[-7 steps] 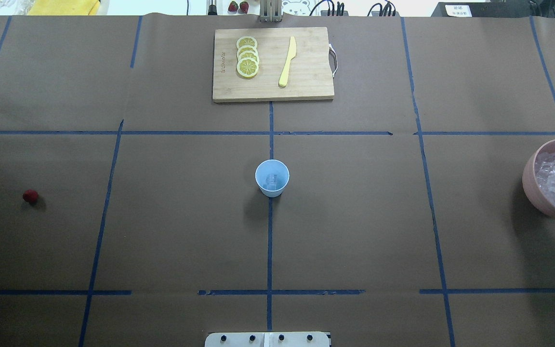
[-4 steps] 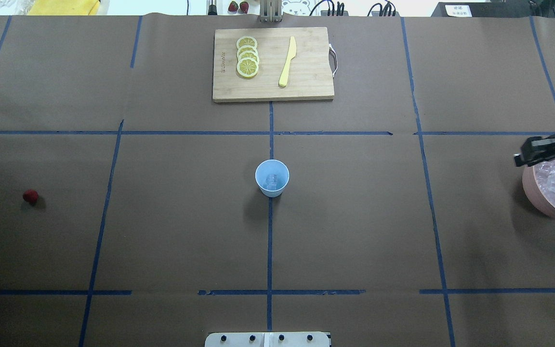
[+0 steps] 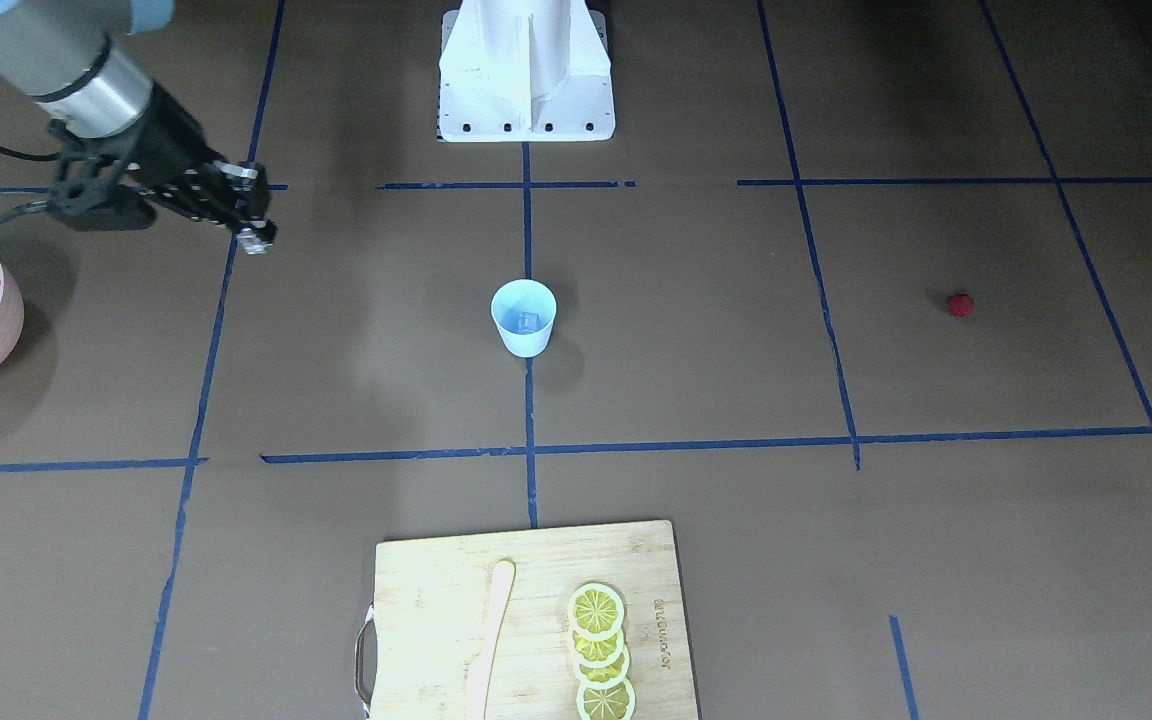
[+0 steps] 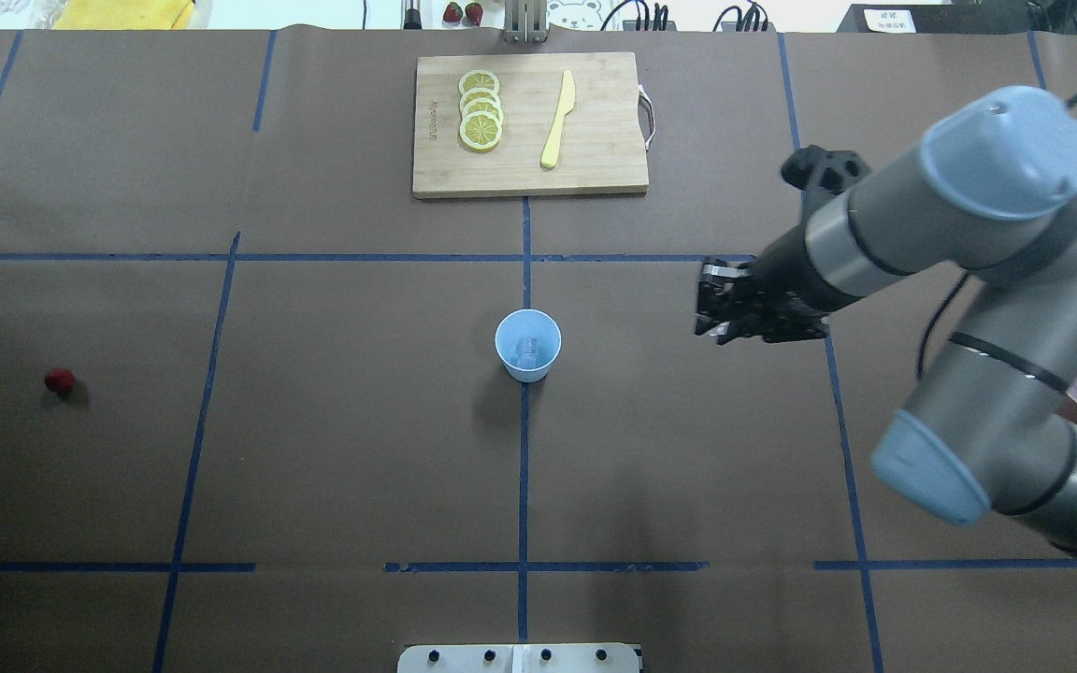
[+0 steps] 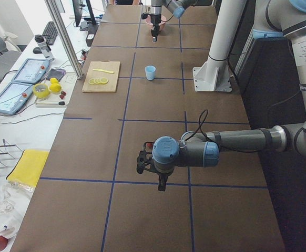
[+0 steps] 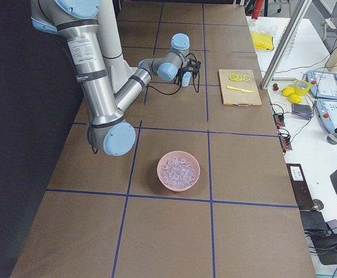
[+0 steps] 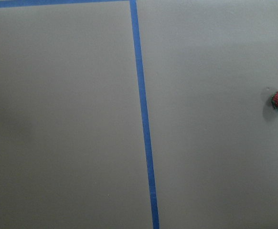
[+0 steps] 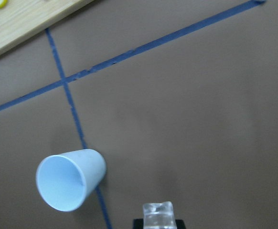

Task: Put ice and strawberries in cup
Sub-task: 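Carry the ice cube over the blue cup, then open the right gripper to drop the ice cube into the cup, then return the right gripper to the bowl while the left gripper reaches toward the strawberry, then close the left gripper on the red strawberry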

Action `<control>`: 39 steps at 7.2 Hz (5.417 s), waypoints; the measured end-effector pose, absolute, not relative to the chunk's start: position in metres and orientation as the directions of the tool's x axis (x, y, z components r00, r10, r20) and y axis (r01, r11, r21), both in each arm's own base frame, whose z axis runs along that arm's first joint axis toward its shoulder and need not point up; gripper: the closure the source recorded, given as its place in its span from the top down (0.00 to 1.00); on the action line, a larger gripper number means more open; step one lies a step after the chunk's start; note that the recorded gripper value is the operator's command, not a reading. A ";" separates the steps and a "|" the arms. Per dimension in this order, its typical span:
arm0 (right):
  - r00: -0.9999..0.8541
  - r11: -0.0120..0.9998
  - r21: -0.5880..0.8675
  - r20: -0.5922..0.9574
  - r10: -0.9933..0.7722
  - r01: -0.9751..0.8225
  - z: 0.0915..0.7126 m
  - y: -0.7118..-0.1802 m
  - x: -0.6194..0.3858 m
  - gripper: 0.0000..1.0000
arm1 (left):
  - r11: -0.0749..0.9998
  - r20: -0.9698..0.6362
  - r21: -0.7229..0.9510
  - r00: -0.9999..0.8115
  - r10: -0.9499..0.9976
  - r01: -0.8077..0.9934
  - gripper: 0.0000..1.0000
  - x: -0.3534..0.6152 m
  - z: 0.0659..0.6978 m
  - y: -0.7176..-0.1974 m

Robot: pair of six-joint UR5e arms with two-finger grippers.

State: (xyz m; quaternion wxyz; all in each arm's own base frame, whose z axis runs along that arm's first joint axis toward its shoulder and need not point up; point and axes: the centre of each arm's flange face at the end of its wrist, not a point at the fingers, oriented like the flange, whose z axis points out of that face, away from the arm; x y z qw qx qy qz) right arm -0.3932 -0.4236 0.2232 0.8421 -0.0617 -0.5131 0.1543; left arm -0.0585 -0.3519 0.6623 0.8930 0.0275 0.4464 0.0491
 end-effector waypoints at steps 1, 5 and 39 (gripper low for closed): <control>0.406 0.926 -0.295 0.836 0.369 -0.235 0.193 -0.429 -0.440 0.01 | 0.994 -0.798 0.093 0.592 0.112 -0.063 1.00 -0.058 0.662 -0.352; 0.421 0.908 -0.307 0.811 0.406 -0.285 0.160 -0.431 -0.533 0.22 | 0.994 -0.801 0.092 0.588 0.111 -0.062 1.00 -0.058 0.662 -0.352; 0.649 0.998 0.067 0.760 -0.042 -0.013 0.510 -0.391 -0.055 0.99 | 0.996 -0.712 0.061 0.702 -0.007 0.071 0.76 0.265 0.590 -0.426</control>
